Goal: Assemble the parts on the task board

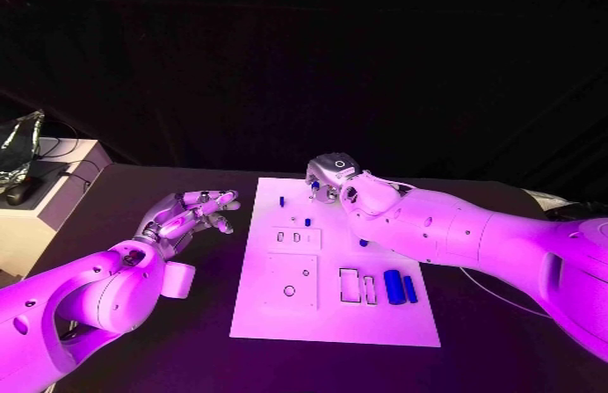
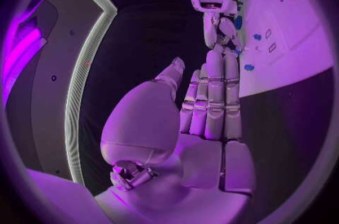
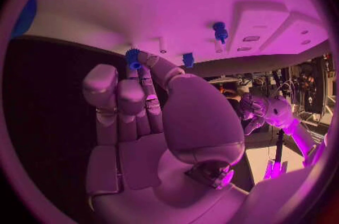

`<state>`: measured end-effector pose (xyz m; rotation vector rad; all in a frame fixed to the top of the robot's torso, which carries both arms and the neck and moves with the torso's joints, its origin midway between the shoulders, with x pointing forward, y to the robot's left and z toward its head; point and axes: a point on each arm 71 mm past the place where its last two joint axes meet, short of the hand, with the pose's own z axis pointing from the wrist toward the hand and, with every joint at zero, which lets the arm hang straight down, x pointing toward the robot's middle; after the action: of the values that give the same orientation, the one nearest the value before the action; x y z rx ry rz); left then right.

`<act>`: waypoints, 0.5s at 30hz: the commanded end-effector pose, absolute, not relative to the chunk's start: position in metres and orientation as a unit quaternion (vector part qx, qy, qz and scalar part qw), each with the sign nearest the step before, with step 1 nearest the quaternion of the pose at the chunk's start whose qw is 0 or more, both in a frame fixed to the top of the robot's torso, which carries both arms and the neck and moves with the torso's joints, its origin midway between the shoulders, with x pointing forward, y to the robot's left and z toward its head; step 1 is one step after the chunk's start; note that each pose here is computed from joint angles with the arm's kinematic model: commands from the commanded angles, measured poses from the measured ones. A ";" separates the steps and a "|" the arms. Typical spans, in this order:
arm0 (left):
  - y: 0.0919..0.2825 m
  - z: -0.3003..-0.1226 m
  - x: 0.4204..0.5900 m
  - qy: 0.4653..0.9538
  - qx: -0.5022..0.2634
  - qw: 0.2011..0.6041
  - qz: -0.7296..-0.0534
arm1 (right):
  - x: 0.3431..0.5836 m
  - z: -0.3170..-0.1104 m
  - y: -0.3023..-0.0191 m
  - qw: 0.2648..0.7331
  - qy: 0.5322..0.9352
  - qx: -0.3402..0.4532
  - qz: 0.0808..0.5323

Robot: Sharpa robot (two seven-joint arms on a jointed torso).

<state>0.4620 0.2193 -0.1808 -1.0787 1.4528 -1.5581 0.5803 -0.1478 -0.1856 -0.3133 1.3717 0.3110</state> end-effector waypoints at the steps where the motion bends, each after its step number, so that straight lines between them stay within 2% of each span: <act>1: 0.217 -0.179 0.461 0.566 -0.414 0.363 -0.614 | 0.581 -0.188 -0.149 0.743 0.636 -0.146 0.146; 15: 0.218 -0.180 0.462 0.566 -0.416 0.365 -0.611 | 0.580 -0.186 -0.153 0.750 0.626 -0.136 0.167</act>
<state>0.4621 0.2197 -0.1808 -1.0797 1.4532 -1.5562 0.5814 -0.1539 -0.1867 -0.2984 1.3788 0.3372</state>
